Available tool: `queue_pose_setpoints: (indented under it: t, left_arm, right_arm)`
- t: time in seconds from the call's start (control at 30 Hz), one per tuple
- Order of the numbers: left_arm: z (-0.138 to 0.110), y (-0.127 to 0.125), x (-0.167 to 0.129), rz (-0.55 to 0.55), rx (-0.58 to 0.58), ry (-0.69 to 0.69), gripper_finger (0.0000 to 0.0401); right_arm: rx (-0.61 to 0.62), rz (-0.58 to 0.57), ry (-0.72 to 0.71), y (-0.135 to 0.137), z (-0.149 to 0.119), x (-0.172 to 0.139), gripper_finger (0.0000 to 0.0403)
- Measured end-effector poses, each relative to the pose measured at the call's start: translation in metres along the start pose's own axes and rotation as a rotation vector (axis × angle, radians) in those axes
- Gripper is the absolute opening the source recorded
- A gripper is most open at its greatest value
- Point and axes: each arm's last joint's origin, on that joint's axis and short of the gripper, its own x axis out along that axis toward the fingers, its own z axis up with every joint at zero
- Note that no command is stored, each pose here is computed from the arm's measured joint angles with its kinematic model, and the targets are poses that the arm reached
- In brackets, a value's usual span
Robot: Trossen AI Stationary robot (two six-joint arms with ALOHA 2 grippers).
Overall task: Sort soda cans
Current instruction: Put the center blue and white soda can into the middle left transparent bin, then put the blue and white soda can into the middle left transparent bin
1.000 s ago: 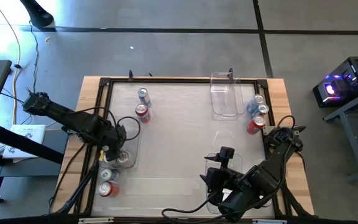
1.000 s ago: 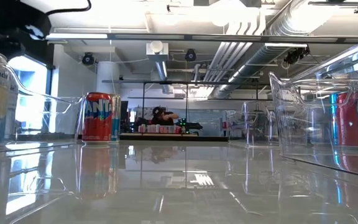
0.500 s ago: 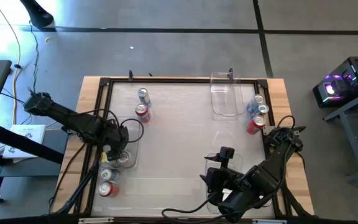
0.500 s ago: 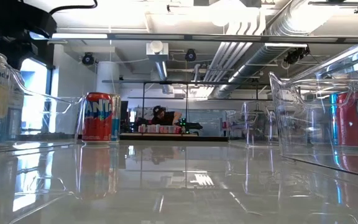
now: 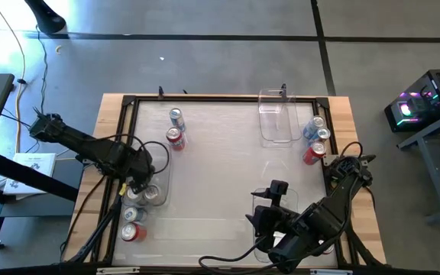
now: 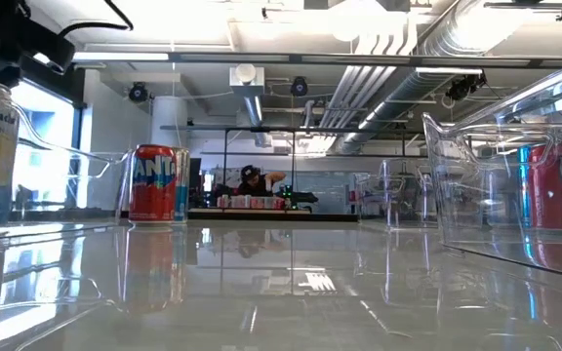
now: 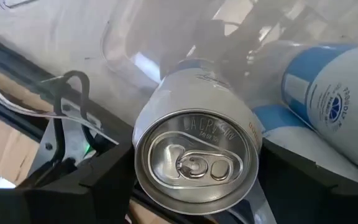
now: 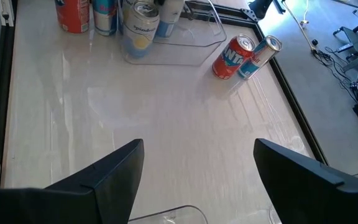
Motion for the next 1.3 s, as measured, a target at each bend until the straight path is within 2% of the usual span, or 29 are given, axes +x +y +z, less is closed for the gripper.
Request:
queue_pose_setpoints:
  t: [0.17,0.43,0.67,1.1,1.2,1.3]
  left_arm:
    - [0.000,-0.001,0.000,-0.025,0.008,0.013,0.0290]
    - [-0.001,-0.001,0.000,-0.070,0.030,0.073,0.0333]
    - [-0.003,0.009,-0.004,-0.102,0.018,0.054,0.0345]
    - [-0.009,0.024,-0.016,-0.169,-0.029,-0.022,0.0346]
    - [-0.010,0.026,-0.032,-0.222,-0.015,-0.075,0.0346]
    - [-0.010,0.032,-0.054,-0.252,-0.013,-0.211,0.0346]
  right_arm:
    - [0.000,0.000,0.000,0.000,0.000,0.000,0.0298]
    - [0.000,0.000,0.000,0.000,0.000,0.000,0.0298]
    - [0.000,0.000,0.000,0.000,0.000,0.000,0.0298]
    - [0.000,0.006,0.006,0.000,0.000,0.000,0.0298]
    - [0.000,0.079,0.079,0.000,0.000,0.003,0.0298]
    - [-0.007,0.146,0.153,-0.003,0.002,0.010,0.0298]
